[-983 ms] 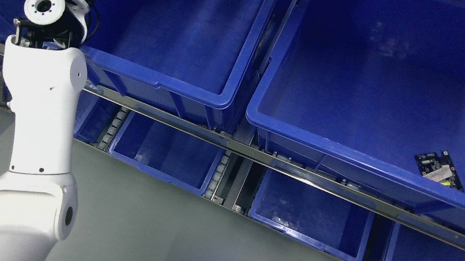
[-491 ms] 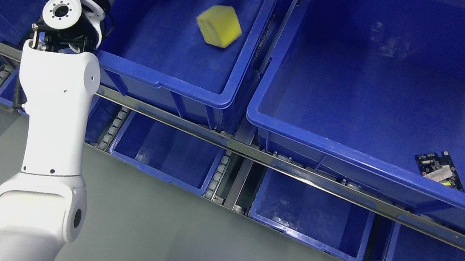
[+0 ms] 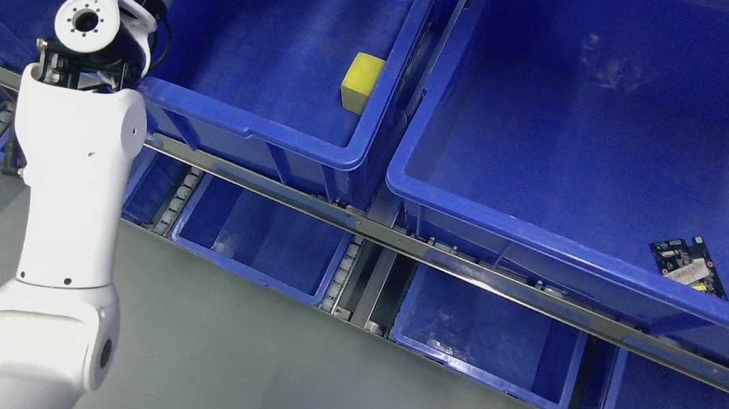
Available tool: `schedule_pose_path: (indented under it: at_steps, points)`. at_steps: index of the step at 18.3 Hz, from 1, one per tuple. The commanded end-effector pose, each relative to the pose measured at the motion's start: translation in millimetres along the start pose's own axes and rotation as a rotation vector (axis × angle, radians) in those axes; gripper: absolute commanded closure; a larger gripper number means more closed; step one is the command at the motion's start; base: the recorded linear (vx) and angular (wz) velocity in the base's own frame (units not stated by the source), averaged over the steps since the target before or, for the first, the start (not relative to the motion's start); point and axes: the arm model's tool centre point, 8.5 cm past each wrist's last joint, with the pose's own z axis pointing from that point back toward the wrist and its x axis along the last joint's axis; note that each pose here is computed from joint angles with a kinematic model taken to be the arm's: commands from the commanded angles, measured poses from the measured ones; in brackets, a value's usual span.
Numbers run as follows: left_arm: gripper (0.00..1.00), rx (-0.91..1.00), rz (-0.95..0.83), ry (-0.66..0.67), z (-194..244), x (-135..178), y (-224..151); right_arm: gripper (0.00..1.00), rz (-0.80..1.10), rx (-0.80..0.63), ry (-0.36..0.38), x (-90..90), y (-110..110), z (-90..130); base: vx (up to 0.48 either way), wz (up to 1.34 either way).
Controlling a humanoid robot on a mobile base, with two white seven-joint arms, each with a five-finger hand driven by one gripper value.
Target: Move yellow foam block to right shelf middle
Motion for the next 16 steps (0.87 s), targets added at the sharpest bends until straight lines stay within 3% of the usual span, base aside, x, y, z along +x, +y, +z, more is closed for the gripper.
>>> schedule_pose_path:
  at_steps: [1,3,5,11,16]
  points:
    - [0.05,-0.058,-0.243,-0.172,67.7,24.9,13.7,0.0,0.004,-0.017,-0.017,5.9,-11.3,-0.9,0.0,0.0]
    - [0.05,-0.019,-0.275,-0.344,108.9,17.0,15.5,0.0,0.004,-0.017,-0.017,5.9,-11.3,-0.9,0.0,0.0]
    - [0.05,0.015,-0.288,-0.425,138.6,7.9,20.8,0.0,0.004,-0.017,-0.017,5.9,-11.3,-0.9,0.0,0.0]
    - [0.05,0.209,-0.282,-0.341,171.4,-9.3,59.6,0.0,0.004,-0.017,-0.017,5.9,-11.3,-0.9,0.0,0.0]
    - [0.05,0.313,-0.14,-0.219,166.9,-36.0,42.5,0.0,0.004,-0.017,-0.017,5.9,-11.3,-0.9,0.0,0.0]
